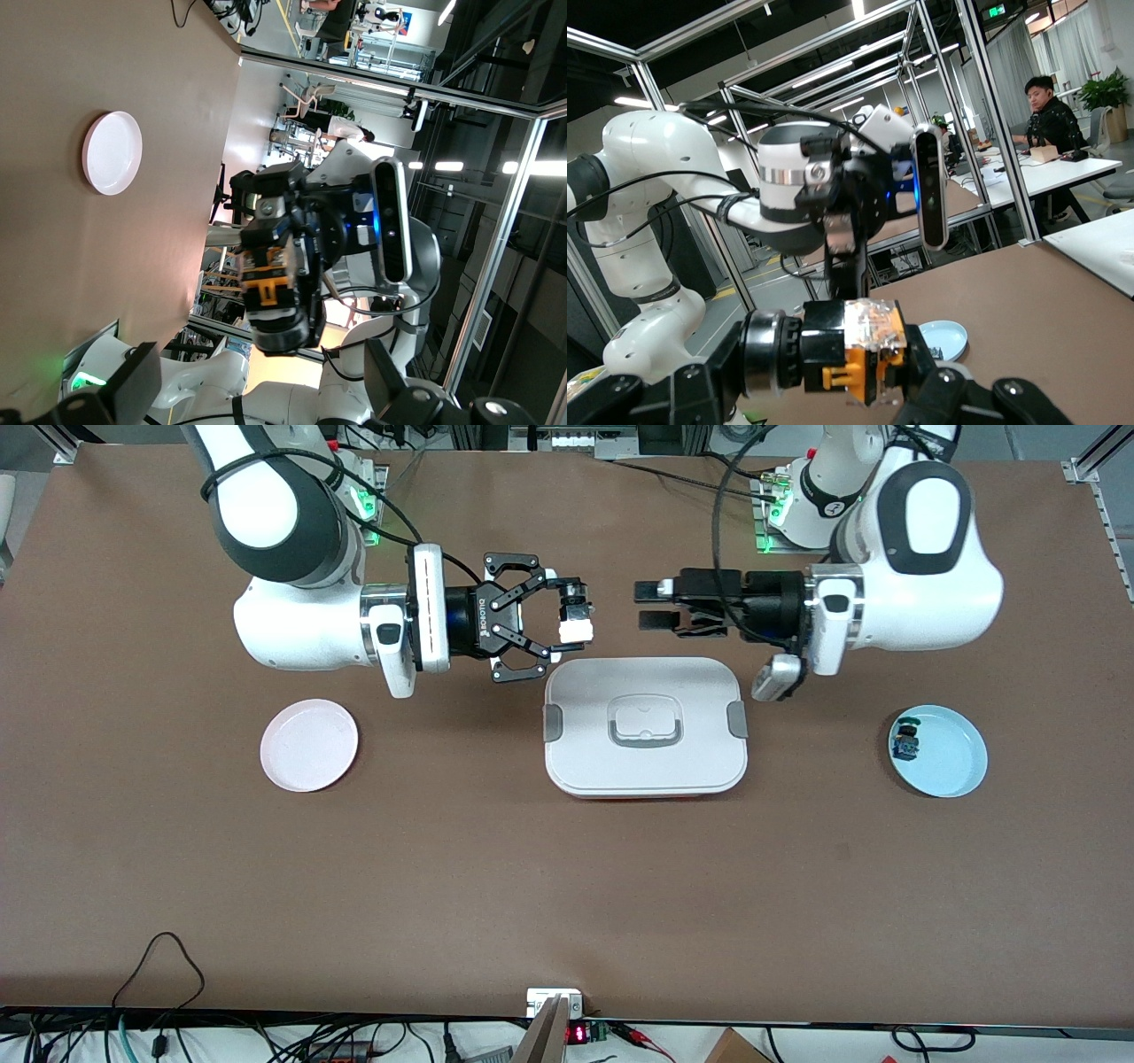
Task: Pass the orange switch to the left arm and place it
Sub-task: 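Close the left gripper on the switch held by the right gripper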
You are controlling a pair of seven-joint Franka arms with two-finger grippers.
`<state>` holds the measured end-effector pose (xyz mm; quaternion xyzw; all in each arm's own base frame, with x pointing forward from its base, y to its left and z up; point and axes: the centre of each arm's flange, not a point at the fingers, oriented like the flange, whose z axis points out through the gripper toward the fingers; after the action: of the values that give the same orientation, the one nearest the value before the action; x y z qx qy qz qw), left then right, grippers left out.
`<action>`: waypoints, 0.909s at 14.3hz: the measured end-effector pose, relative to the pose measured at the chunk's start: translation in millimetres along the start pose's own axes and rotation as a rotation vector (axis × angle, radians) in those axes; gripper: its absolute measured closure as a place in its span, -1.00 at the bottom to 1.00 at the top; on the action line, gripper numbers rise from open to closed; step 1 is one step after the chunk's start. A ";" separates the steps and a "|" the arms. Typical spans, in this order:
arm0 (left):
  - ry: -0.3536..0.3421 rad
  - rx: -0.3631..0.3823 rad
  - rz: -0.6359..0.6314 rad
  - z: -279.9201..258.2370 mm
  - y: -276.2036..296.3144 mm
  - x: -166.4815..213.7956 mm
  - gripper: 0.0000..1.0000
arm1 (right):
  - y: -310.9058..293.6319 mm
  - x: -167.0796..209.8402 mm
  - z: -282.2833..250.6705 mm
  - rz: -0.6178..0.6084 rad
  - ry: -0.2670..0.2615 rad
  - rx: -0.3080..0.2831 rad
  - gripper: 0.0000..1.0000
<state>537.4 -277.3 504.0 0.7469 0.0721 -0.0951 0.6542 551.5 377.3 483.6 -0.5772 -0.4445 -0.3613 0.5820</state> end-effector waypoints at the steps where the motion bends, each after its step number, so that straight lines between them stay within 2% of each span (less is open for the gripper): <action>1: 0.005 -0.016 -0.024 1.5 -4.6 -0.2 -1.00 | -0.3 -1.1 2.5 0.000 0.005 0.002 -0.44; 4: 0.033 -0.075 -0.106 4.6 -15.7 1.0 -1.00 | -1.9 -3.4 13.3 -0.022 0.028 -0.023 -0.44; 7: 0.056 -0.077 -0.129 11.6 -18.9 0.0 -1.00 | -7.6 -6.0 27.1 -0.032 0.023 -0.034 -0.44; 13: 0.052 -0.075 -0.132 17.1 -18.8 -2.5 -0.95 | -14.4 -8.3 39.4 -0.035 0.015 -0.025 -0.44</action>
<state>529.8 -291.7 484.3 0.7178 0.1415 -0.1157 0.6718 531.3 414.7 478.5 -0.5739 -0.4458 -0.3810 0.5716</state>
